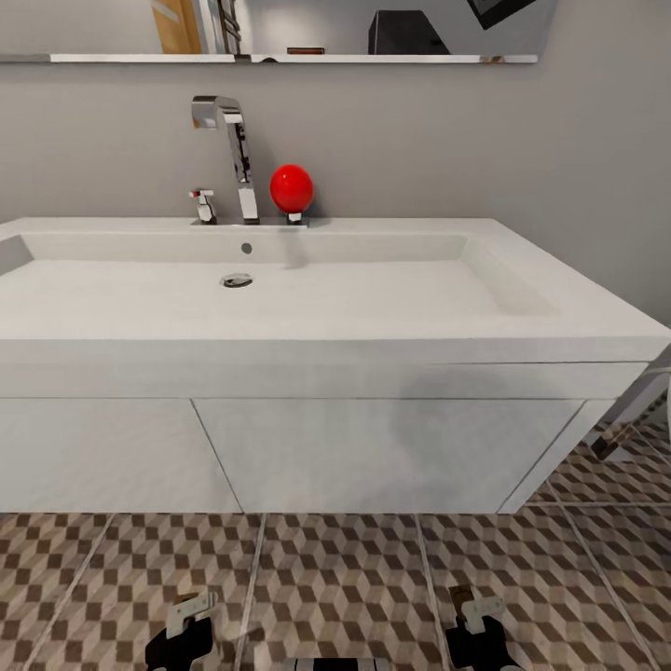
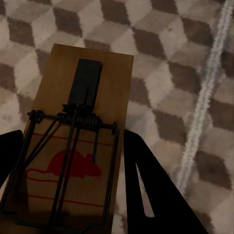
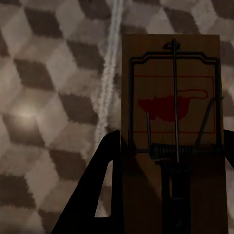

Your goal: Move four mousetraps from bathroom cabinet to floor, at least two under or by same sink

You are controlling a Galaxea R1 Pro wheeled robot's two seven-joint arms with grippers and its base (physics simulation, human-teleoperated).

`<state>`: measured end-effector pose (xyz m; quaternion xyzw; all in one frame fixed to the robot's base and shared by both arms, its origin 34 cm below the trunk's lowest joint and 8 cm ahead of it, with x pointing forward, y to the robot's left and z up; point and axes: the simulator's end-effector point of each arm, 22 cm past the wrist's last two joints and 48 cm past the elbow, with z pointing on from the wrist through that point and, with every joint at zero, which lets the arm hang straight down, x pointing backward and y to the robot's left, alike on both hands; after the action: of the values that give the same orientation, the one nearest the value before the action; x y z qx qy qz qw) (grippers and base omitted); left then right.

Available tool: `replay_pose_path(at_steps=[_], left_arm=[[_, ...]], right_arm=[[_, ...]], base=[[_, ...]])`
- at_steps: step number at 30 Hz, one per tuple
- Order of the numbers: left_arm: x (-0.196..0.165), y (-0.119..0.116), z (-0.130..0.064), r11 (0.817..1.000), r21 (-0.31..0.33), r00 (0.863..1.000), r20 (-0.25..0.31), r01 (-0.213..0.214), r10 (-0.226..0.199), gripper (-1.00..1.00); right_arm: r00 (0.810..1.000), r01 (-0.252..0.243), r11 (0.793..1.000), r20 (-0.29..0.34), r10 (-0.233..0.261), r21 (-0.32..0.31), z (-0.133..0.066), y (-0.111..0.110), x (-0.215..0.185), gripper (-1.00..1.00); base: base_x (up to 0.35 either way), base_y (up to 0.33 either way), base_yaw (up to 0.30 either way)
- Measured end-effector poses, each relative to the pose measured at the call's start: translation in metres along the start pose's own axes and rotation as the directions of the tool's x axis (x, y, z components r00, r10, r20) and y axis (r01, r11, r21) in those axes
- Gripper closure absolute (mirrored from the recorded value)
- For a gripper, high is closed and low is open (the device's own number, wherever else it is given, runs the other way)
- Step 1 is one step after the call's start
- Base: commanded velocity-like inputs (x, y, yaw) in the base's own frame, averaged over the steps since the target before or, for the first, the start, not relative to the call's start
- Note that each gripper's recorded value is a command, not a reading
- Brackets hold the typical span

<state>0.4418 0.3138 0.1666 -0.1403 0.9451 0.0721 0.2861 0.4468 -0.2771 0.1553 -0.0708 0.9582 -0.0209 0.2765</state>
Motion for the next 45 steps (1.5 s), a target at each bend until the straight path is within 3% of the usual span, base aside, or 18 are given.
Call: replay_pose_path(at_steps=[11,19,45], left_arm=[[0.0,0.0,0.0,1.0,0.001,1.0,0.0,0.0,0.0,1.0],[0.016,0.002,0.004,1.0,-0.007,1.0,-0.031,-0.007,0.006,1.0],[0.016,0.002,0.004,1.0,-0.005,0.999,-0.031,-0.007,0.007,1.0]], right_arm=[[1.0,0.0,1.0,0.0,0.0,0.001,0.0,0.0,0.0,1.0],[0.999,0.0,1.0,-0.032,0.0,-0.005,0.005,0.002,0.016,1.0],[0.999,0.0,1.0,-0.032,0.0,-0.005,0.004,0.002,0.016,1.0]], base=[[0.0,0.0,0.0],[0.0,0.0,0.0],[0.055,0.0,0.0]])
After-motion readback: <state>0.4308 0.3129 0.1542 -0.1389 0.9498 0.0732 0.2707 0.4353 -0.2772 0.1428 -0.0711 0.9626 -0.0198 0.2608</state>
